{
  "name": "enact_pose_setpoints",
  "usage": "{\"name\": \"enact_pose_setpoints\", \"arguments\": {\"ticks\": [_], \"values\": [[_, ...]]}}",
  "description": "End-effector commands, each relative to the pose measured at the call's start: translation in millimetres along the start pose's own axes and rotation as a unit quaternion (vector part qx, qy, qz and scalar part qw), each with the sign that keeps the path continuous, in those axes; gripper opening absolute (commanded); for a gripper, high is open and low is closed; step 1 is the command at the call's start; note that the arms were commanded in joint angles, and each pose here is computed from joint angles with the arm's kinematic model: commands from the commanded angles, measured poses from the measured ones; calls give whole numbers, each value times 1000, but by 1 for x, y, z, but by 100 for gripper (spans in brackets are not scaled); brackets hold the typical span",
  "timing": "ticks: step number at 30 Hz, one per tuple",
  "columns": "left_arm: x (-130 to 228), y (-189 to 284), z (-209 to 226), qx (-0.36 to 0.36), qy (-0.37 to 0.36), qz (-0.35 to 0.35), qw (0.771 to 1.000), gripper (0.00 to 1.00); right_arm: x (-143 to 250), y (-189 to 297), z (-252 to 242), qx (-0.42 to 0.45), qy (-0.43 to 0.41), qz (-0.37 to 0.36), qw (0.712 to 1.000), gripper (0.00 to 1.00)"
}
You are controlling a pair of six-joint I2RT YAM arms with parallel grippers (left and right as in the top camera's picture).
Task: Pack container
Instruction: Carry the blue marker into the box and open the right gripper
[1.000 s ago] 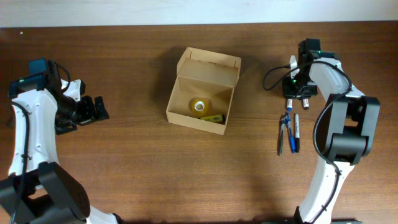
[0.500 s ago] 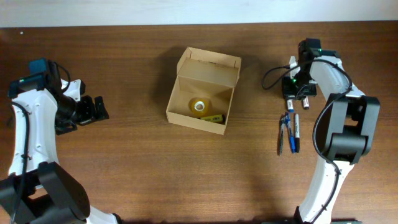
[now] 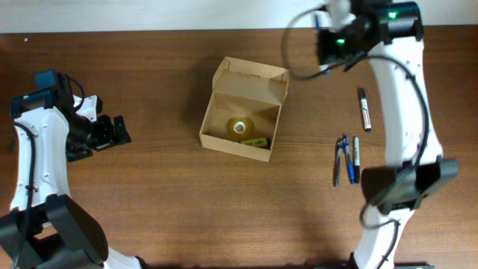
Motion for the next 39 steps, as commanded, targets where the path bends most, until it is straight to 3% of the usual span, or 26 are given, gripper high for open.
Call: {"name": "enact_pose_setpoints", "arguments": {"ticks": [1,5,9,19,32,34,37,39], "values": [[2,5,-2,6,-9,-8,1000,100,6,14,66,-47,175,-3,983,4],[2,5,-2,6,-9,-8,1000,100,27,-8,114,-78,295,36,952,4],[2,5,-2,6,-9,-8,1000,100,52,-41,136,-98,361,83,923,4],[2,5,-2,6,-9,-8,1000,100,100,-123,130,-100,364,146,914,4],[2,5,-2,6,-9,-8,1000,100,140,-184,121,-98,329,173,923,4],[2,5,-2,6,-9,-8,1000,100,140,-187,120,-95,319,174,927,10],[2,5,-2,6,-9,-8,1000,100,139,-187,120,-92,306,173,932,38],[2,5,-2,6,-9,-8,1000,100,139,-187,120,-86,297,175,935,45]]}}
Point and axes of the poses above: each gripper's point midway between its finger pads, its own y axis back along the fingers, its own z axis along the line the jaws close on, x = y × z, the point moved 6 cm from there along y, back along the fingers, and after that the axes turned 6 degrees about -y, right-handed, at the moved point
